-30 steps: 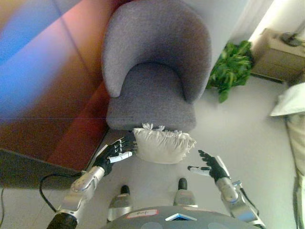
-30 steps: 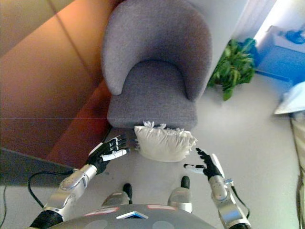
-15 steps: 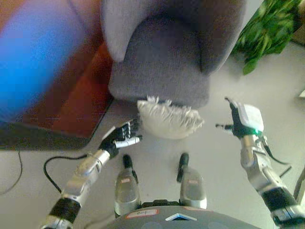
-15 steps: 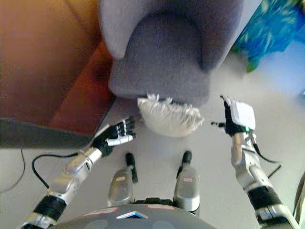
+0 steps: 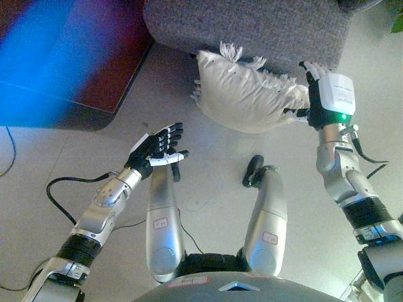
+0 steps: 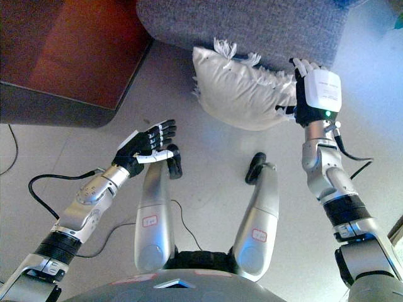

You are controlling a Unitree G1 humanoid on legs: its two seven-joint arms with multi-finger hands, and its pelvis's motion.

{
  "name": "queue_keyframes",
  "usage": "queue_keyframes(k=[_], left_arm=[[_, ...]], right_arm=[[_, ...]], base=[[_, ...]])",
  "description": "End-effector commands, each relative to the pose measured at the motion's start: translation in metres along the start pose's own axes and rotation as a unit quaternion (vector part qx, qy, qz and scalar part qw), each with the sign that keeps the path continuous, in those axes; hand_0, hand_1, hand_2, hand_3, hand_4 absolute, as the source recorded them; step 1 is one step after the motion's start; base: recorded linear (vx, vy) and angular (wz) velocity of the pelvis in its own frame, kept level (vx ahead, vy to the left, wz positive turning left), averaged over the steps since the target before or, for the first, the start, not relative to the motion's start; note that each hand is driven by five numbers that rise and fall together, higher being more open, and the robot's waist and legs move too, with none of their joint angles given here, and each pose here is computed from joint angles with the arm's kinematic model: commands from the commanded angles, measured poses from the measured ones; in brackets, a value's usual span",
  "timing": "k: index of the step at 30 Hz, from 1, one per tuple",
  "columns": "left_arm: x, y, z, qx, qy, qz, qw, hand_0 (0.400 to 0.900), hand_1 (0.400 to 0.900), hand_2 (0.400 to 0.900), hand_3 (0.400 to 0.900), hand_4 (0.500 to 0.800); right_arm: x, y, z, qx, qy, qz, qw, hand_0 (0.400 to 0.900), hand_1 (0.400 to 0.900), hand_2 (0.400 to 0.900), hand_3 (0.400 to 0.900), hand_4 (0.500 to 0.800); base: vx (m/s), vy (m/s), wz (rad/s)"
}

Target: Pick up the pillow and put it on the sofa.

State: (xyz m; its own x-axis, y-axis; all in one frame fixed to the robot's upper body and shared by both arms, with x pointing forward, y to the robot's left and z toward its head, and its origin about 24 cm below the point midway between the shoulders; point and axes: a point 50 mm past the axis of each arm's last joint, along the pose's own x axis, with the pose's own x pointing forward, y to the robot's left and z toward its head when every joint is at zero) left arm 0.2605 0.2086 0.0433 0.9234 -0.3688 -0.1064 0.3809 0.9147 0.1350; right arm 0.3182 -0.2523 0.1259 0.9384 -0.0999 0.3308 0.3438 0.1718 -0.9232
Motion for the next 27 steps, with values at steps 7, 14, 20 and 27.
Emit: queue_keyframes(k=[7,14,20,27], left_arm=[[0.002,-0.014,0.054,-0.020,-0.141,-0.063,0.988,0.900,0.900,0.900,0.900,0.800],[0.004,-0.018,0.059,-0.045,-0.148,-0.079,0.985,0.900,0.900,0.900,0.900,0.800],[0.007,-0.025,0.057,-0.058,-0.145,-0.096,0.983,0.900,0.900,0.900,0.900,0.800],[0.010,-0.035,0.051,-0.060,-0.135,-0.114,0.982,0.900,0.900,0.900,0.900,0.800]], right_arm=[[0.053,-0.070,-0.014,-0.045,0.035,-0.098,0.993,0.900,0.900,0.900,0.900,0.800],[0.074,-0.076,-0.008,-0.051,0.056,-0.047,0.996,0.900,0.900,0.900,0.900,0.800],[0.081,-0.069,-0.011,-0.042,0.101,-0.041,0.993,0.900,0.900,0.900,0.900,0.800],[0.085,-0.048,-0.015,-0.053,0.173,0.065,0.981,0.900,0.900,0.900,0.900,0.800]], base=[[-0.062,0.021,0.08],[-0.034,0.008,0.11],[-0.003,-0.014,0.07],[0.039,-0.001,0.05]])
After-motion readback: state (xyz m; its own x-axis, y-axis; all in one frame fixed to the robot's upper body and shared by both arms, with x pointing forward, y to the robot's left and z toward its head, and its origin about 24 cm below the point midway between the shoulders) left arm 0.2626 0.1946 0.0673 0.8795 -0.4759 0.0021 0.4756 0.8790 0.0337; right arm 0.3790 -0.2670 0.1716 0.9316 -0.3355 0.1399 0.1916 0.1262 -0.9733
